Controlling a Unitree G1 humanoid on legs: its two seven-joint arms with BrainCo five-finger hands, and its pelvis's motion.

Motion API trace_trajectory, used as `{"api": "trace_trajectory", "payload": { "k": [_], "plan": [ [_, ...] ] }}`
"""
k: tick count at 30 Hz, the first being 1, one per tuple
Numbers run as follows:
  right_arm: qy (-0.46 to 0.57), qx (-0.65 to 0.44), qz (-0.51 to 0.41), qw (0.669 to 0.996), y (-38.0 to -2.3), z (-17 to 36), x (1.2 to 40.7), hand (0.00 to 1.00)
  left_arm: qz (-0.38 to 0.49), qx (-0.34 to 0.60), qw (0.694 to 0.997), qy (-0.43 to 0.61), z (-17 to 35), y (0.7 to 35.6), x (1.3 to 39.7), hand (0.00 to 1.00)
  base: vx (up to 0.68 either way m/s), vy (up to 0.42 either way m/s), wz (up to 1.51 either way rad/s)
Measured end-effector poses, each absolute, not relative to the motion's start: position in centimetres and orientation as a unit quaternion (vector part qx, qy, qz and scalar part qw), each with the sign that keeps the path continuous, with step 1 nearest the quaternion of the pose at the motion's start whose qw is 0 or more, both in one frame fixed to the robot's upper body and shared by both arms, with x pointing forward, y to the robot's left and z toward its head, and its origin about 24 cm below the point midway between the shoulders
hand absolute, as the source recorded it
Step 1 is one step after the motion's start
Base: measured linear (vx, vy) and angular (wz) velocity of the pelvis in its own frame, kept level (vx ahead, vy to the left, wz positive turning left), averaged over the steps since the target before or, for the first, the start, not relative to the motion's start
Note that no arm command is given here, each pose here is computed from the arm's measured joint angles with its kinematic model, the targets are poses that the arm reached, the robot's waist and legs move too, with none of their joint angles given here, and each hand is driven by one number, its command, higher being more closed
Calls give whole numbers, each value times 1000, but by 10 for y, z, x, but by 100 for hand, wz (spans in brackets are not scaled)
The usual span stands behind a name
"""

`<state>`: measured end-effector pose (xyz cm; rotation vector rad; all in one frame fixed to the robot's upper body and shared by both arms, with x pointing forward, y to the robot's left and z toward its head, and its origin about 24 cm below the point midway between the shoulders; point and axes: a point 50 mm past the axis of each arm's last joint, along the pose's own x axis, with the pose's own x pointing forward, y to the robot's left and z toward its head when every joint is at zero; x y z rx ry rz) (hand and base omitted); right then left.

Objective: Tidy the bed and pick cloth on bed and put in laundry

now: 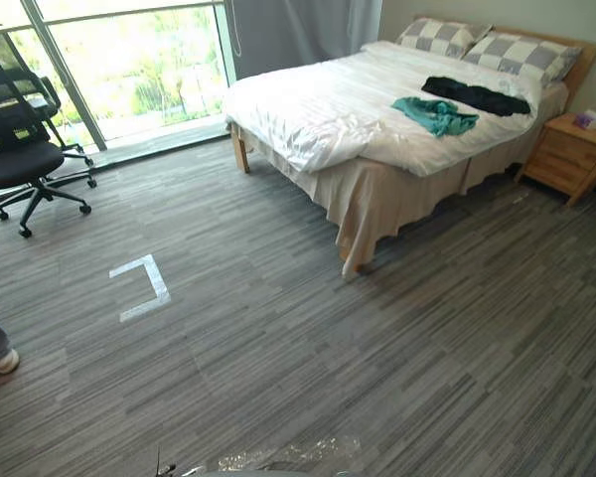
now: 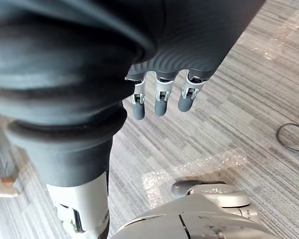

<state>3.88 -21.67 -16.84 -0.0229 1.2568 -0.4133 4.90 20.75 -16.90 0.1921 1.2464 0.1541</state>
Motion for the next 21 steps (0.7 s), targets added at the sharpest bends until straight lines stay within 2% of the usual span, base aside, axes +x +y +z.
{"api": "trace_trajectory", "payload": {
  "k": [9,21],
  "plan": [
    [589,-11,-188,786,-216,-170,41,0,63,104,807,578,-169,208,54,0,114,-9,4],
    [583,-11,-188,790,-217,-169,46,0,53,112,812,570,-168,207,61,0,-75,-27,-15]
  ]
}}
